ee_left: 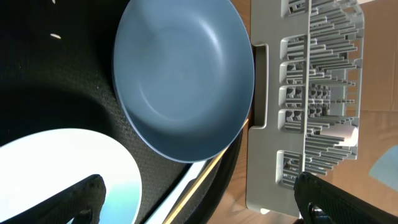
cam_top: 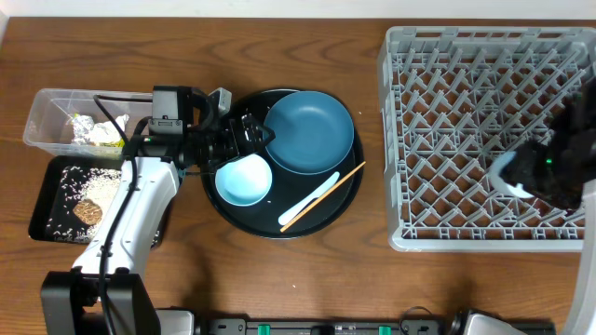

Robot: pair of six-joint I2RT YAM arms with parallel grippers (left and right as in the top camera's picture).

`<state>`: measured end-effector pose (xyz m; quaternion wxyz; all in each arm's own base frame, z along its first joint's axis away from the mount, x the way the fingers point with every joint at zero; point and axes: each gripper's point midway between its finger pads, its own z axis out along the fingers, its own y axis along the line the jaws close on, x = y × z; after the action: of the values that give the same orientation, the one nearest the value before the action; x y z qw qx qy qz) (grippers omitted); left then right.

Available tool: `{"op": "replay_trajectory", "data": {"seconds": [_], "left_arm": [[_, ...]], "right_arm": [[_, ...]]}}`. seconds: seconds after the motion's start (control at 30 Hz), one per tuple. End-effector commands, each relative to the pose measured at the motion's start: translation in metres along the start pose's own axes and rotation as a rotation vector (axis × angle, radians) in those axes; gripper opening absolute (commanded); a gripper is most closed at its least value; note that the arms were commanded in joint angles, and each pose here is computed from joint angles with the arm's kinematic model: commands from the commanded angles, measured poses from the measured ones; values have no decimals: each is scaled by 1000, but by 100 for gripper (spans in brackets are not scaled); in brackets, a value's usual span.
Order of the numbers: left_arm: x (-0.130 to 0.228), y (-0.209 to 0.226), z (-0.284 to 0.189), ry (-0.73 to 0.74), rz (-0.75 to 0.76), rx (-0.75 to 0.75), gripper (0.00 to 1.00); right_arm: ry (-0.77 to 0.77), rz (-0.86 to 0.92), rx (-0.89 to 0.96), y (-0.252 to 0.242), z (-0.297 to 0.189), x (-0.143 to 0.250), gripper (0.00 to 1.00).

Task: Sort waste into correct bins and load items into the dishwasher rack
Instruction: 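Lower the light-blue cup upside down into the rack's right side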

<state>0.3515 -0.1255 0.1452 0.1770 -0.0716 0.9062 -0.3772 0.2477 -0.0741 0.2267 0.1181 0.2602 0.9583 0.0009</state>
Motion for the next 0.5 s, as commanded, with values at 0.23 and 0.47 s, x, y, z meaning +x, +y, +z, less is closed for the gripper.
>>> {"op": "replay_trajectory", "data": {"seconds": [0.23,0.47], "left_arm": [[-4,-1,-2,-13,18,-6,98],[-4,-1,-2,-13,18,-6,98]], "right_arm": [[32,160,74,-49,18,-21,1],[122,197,93,-60,49,-29,1]]}}
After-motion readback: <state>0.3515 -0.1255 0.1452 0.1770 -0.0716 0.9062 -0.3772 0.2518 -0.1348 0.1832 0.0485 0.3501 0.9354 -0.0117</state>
